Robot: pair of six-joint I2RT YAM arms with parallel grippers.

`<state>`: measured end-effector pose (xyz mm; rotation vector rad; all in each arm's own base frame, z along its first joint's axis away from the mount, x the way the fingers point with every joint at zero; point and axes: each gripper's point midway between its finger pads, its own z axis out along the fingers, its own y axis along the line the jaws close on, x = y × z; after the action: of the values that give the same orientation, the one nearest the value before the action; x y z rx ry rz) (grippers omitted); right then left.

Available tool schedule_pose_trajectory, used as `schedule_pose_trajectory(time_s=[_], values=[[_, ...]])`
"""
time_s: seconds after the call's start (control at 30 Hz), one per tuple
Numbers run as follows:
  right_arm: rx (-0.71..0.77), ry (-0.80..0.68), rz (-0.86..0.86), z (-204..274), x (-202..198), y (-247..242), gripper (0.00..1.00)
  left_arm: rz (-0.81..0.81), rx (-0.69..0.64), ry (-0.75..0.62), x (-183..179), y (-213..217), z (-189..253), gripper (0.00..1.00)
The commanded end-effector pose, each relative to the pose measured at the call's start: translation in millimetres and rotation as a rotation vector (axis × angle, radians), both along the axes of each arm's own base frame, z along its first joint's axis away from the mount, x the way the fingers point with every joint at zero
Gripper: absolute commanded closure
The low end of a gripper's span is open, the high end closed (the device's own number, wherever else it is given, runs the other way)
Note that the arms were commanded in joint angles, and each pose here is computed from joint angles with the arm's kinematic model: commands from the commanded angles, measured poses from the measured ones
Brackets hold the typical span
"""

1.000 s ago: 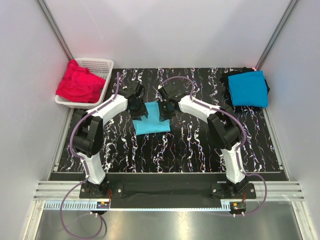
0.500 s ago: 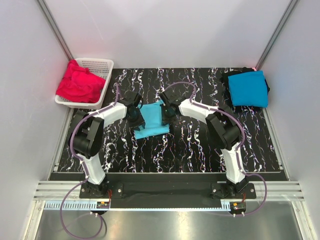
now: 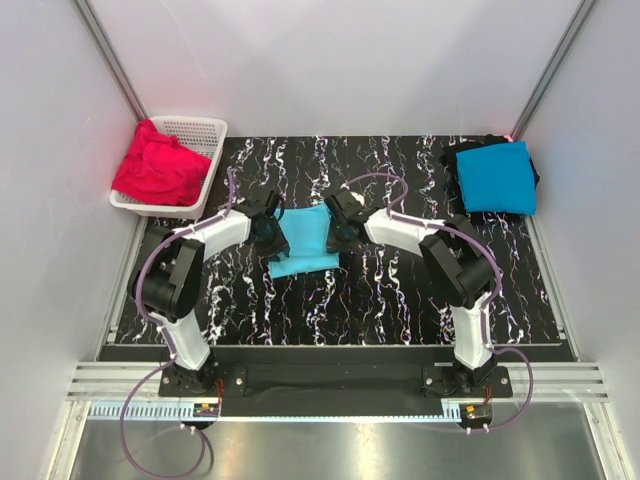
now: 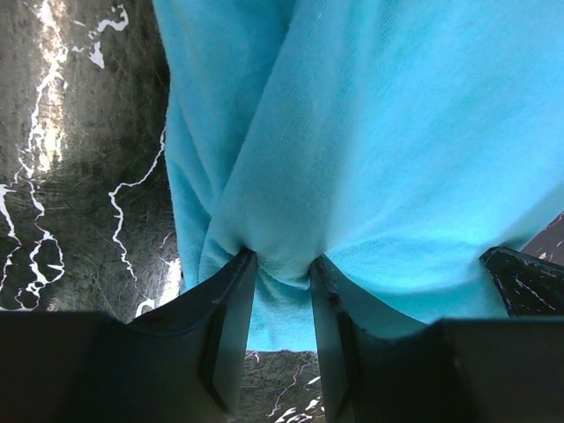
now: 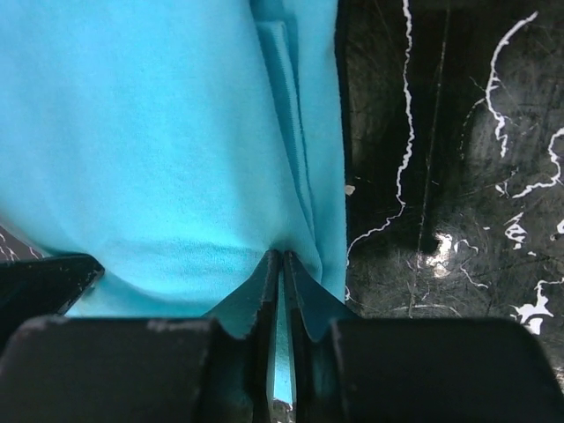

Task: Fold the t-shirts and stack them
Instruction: Fold the tshirt

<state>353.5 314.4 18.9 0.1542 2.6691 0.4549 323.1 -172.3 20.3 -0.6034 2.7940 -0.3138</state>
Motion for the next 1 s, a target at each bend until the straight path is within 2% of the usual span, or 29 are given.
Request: schedule_pose_trajectory(time_s=[0.0,0.17,0.27,0.37,0.63,0.97], values=[[-0.317,0.207,-0.077,-63.2,-57.1,-76.5,0.88,0.024,0.172,0.223,-66.1,40.1,-48.9,0.63],[-0.317,0.194,-0.051,-66.6,-59.5,-74.8,0.87,0.016,0.187,0.227,-78.7,47.8,-56.3,0.62],[-0.288,0.112,-0.003,-47.0,-44.1,-62.6,0.8,-0.014,0.181,0.19,-69.0,45.0,-51.2,0.61],[-0.256,0.036,0.028,-19.8,-25.2,-50.0,0.77,-0.038,0.173,0.116,-50.1,40.7,-36.4,0.59],[-0.213,-0.12,0.068,42.9,17.8,-24.2,0.76,-0.069,0.125,-0.076,-5.8,25.8,22.5,0.55],[-0.155,-0.168,0.117,72.2,35.5,0.8,0.76,-0.088,0.096,-0.226,19.9,18.0,79.1,0.53]])
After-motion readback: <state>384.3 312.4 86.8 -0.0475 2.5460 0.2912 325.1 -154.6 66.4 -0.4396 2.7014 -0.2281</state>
